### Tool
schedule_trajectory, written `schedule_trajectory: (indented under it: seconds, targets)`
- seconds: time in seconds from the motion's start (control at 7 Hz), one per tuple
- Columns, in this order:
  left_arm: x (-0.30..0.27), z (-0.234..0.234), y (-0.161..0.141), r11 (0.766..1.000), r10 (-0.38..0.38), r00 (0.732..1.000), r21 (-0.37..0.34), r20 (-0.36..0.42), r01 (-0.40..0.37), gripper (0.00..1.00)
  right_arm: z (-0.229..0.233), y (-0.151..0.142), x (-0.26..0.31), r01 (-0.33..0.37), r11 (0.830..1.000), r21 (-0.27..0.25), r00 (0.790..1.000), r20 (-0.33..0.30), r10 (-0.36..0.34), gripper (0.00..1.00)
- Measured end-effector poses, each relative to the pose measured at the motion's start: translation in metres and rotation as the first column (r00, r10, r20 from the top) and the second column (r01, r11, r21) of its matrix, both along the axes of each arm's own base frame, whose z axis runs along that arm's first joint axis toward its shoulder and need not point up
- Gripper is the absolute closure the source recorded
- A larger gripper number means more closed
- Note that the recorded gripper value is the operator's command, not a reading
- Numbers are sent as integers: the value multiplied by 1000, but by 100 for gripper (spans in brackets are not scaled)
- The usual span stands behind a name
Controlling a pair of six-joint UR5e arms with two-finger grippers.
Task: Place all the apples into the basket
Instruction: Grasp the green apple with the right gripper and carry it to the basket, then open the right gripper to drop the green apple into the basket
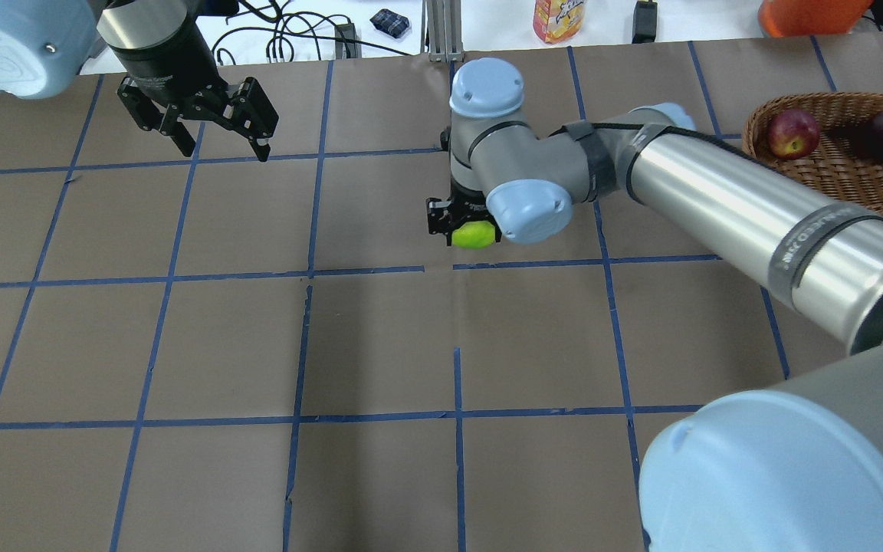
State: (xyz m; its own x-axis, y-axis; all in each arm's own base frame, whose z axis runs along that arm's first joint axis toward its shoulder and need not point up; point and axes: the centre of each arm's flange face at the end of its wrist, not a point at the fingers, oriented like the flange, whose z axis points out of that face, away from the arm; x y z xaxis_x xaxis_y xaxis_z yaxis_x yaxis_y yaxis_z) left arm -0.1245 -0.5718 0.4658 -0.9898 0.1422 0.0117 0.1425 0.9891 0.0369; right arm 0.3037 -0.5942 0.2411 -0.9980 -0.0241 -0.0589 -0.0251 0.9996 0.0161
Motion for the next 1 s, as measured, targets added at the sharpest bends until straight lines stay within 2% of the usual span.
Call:
schedule_trajectory:
  seconds: [0.29,0.43,0.71,0.86,1.0]
  targets:
    - [0,1,-1,1000,4,1000,-6,0,-4,0,51,-53,-142,172,985,-2,985,2,-172,55]
    - [0,1,-1,1000,7,1000,-8,0,-7,0,64,-73,-227,177,984,-17,984,-1,-177,57]
    - [0,2,0,1000,10,1000,-9,-1,-11,0,64,-92,-389,77,996,-47,997,-25,-78,56]
    - [0,3,0,1000,11,1000,-9,-1,-11,0,58,-96,-455,31,998,-46,997,-66,-34,56]
    - [0,2,0,1000,12,1000,-9,-2,-12,0,55,-98,-503,-18,999,-26,992,-127,14,49]
